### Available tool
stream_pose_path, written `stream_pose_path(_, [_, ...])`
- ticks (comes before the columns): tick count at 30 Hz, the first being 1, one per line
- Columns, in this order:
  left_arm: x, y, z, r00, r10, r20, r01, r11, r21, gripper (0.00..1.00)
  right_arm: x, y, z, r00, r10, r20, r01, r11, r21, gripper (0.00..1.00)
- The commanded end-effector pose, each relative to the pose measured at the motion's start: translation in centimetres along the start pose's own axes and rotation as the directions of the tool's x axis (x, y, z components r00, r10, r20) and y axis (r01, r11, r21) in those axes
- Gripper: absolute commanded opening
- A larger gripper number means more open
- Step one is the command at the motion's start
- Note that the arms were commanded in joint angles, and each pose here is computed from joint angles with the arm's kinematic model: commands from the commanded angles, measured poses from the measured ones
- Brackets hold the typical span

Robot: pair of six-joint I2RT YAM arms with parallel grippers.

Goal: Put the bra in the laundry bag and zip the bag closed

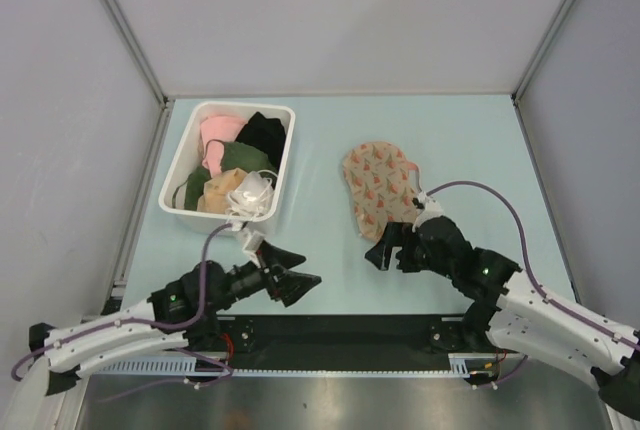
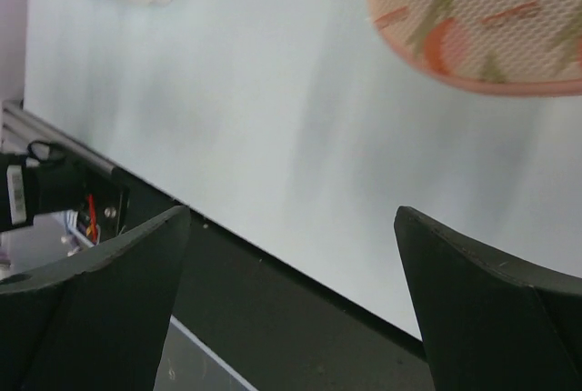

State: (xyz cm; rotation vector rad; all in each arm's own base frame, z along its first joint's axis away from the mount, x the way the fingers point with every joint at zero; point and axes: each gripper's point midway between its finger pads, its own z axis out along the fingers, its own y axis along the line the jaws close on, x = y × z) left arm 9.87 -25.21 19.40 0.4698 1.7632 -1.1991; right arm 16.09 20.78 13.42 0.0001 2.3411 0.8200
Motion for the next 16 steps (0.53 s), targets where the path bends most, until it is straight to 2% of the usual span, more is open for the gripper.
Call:
stream_pose_path(1, [-0.5,-0.9,-2.6,0.974,-0.156,0.166,0.129,0.978,0.164,0.97,-0.8,2.8,-0.7,0.986,0.018,0.168,0.009,0.987,-0.16,1.0])
stream_pose_path(2, [-2.2,-2.0,-4.2,0.945,-0.214,0.246,0.15,0.955,0.255,0.99,-0.1,3.2,-0.8,0.986,0.021,0.168,0.013,0.98,-0.201,1.0])
stream_pose_path(3, [-0.7,-1.6,-3.6,0.957,-0.215,0.196,0.165,0.956,0.243,1.0,1.0,2.5,-0.4,0.986,0.025,0.163,0.009,0.978,-0.21,1.0])
stream_pose_path(4, [-1.0,-2.6,-3.7,0.963,-0.202,0.18,0.148,0.951,0.273,0.99,0.5,2.9,-1.1,0.976,0.06,0.207,-0.004,0.965,-0.262,1.0])
stream_pose_path(5, [0.5,-3.6,-3.4,0.979,-0.179,0.099,0.139,0.938,0.317,0.99,0.6,2.9,-1.2,0.971,0.109,0.214,-0.044,0.956,-0.29,1.0])
stream_pose_path(6, [0.5,-4.4,-3.6,0.979,-0.182,0.094,0.137,0.922,0.363,1.0,2.0,1.6,-0.5,0.973,0.118,0.2,-0.057,0.956,-0.289,1.0])
stream_pose_path(8, [0.5,-5.1,-3.7,0.964,-0.237,0.117,0.164,0.885,0.436,1.0,1.3,2.0,-1.9,0.944,0.226,0.24,-0.119,0.913,-0.389,1.0])
stream_pose_path(9, [1.8,-4.4,-3.5,0.956,-0.263,0.133,0.175,0.87,0.46,1.0,2.2,0.5,-1.2,0.94,0.244,0.239,-0.143,0.917,-0.372,1.0])
stream_pose_path(10, [0.5,-5.1,-4.3,0.929,-0.323,0.179,0.188,0.831,0.524,1.0,2.1,0.4,-1.6,0.93,0.269,0.249,-0.154,0.904,-0.398,1.0])
stream_pose_path(13, [0.2,-5.5,-4.9,0.895,-0.405,0.188,0.223,0.77,0.597,0.99,3.0,1.4,-1.1,0.942,0.263,0.208,-0.154,0.89,-0.429,1.0])
stream_pose_path(14, [0.1,-5.9,-5.3,0.896,-0.404,0.184,0.213,0.755,0.62,0.99,2.9,2.3,-1.4,0.941,0.27,0.204,-0.145,0.868,-0.476,1.0])
stream_pose_path(15, [0.0,-6.4,-5.8,0.895,-0.413,0.171,0.214,0.731,0.648,0.99,1.8,4.7,-3.2,0.928,0.304,0.216,-0.123,0.796,-0.592,1.0])
stream_pose_path(16, [-1.9,-7.9,-7.8,0.866,-0.461,0.193,0.186,0.656,0.731,0.99,2.0,5.5,-3.8,0.927,0.306,0.216,-0.094,0.749,-0.656,1.0])
